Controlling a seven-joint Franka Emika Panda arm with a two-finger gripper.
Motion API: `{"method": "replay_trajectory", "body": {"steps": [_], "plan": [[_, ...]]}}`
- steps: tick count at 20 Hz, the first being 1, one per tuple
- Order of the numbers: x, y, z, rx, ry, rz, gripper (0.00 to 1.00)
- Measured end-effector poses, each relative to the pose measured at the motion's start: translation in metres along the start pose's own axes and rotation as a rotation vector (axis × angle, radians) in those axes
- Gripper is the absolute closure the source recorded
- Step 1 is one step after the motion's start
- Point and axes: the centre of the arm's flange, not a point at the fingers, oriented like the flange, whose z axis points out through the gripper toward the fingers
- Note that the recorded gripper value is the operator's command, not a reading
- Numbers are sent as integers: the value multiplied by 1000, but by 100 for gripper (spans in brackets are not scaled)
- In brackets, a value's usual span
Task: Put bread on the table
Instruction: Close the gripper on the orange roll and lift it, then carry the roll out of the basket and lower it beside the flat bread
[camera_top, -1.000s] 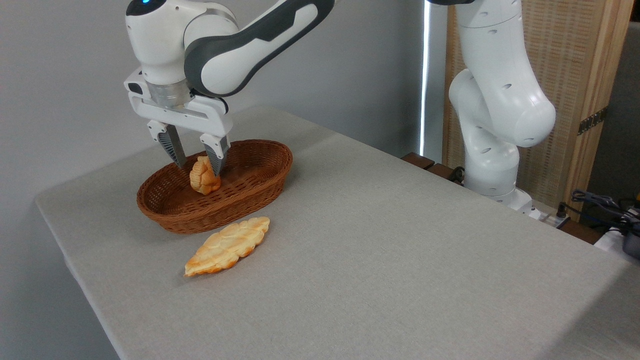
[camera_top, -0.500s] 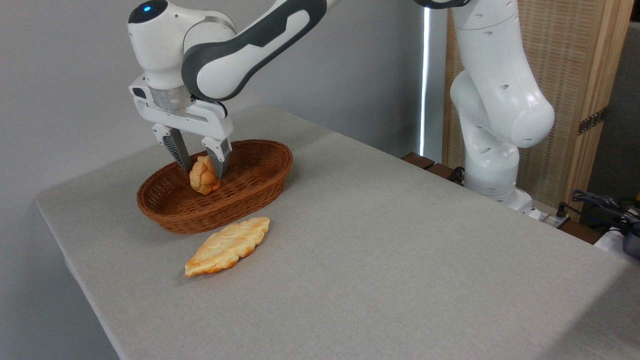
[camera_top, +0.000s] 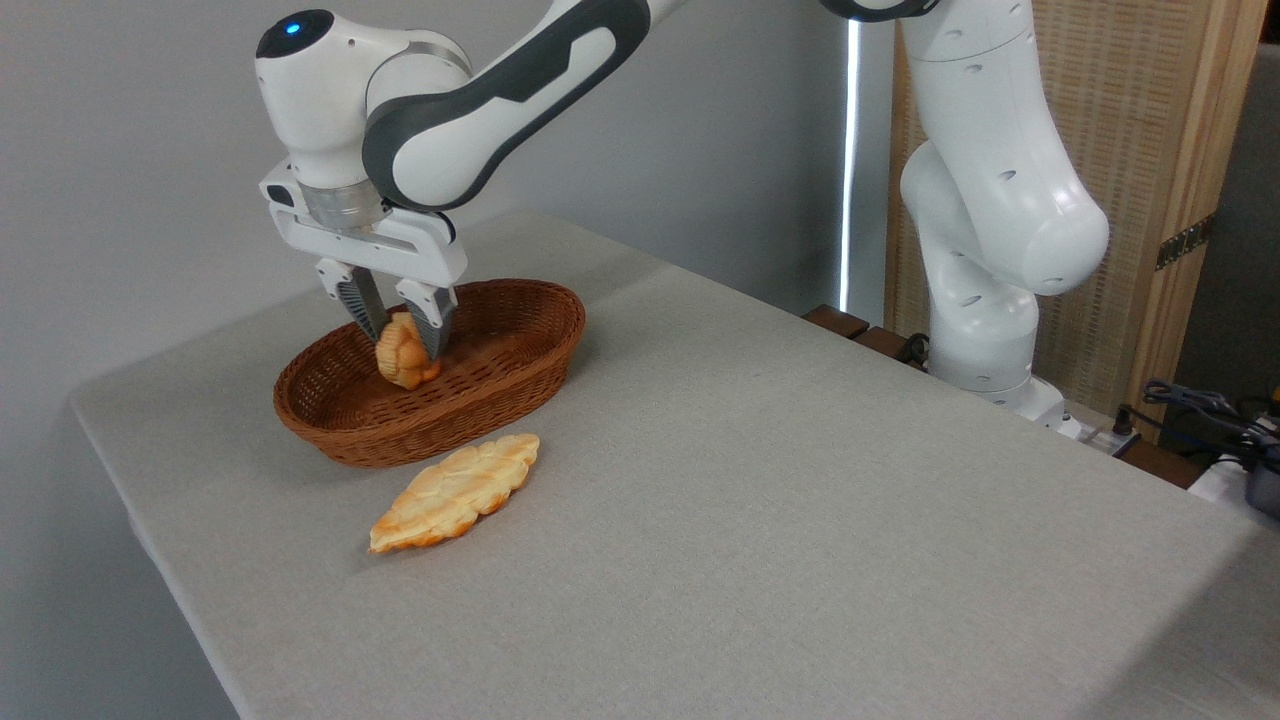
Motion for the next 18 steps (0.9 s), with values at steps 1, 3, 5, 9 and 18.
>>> {"method": "replay_trajectory", "body": {"steps": [1,3,5,9,18], "plan": [[0,0,0,0,0,0,70],[0,0,0,0,1,0,70],[0,0,-1,-1,3,0,70],[2,-5,-22,0,42,2,69],[-30,-80,-132,50,57,220,63]]}}
